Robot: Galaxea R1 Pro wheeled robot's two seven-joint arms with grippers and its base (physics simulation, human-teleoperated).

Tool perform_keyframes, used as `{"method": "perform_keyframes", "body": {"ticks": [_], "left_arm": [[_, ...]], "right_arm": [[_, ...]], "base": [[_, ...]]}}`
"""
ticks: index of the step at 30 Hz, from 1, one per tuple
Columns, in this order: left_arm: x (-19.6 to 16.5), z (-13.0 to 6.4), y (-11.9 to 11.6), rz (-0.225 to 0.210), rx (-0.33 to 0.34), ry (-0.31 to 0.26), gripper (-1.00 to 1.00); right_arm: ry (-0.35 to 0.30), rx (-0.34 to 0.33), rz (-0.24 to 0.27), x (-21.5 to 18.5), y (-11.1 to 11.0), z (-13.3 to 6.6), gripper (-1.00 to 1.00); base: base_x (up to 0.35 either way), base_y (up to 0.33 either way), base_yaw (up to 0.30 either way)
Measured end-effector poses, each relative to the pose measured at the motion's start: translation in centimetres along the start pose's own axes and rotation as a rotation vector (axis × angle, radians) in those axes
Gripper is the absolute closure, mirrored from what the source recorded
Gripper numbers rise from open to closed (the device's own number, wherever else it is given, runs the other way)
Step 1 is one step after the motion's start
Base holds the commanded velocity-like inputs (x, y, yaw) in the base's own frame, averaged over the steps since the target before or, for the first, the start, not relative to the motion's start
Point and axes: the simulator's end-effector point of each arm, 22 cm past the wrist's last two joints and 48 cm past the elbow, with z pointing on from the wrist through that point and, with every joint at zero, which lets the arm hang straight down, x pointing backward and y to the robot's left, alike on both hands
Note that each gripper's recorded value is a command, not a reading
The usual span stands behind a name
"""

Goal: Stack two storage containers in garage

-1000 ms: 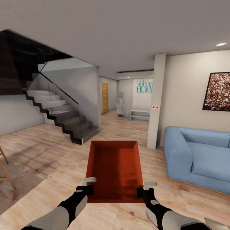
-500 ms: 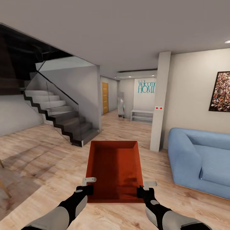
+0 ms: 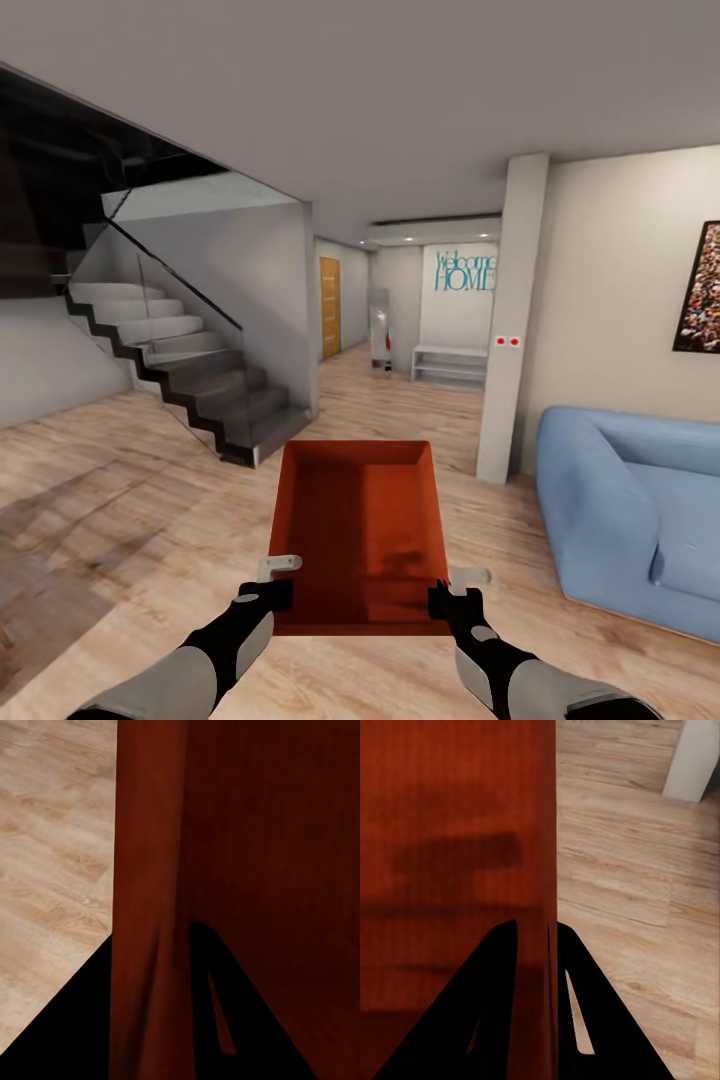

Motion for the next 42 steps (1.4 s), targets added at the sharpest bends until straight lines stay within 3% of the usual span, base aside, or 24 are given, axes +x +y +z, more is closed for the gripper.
{"method": "perform_keyframes", "body": {"ticks": [6,20,42], "left_arm": [[-0.02,0.0,0.01,0.0,0.0,-0.001,1.0],[-0.01,0.0,0.02,0.003,0.0,0.001,1.0],[-0.07,0.0,0.0,0.0,0.0,-0.001,1.0]], "right_arm": [[-0.001,0.0,0.0,-0.03,0.02,0.0,1.0],[0.001,0.0,0.002,0.08,0.02,-0.02,1.0],[-0.001,0.0,0.0,-0.06,0.0,0.01,1.0]], "base": [[0.322,0.0,-0.041],[0.322,0.0,-0.232],[0.322,0.0,-0.008]]}}
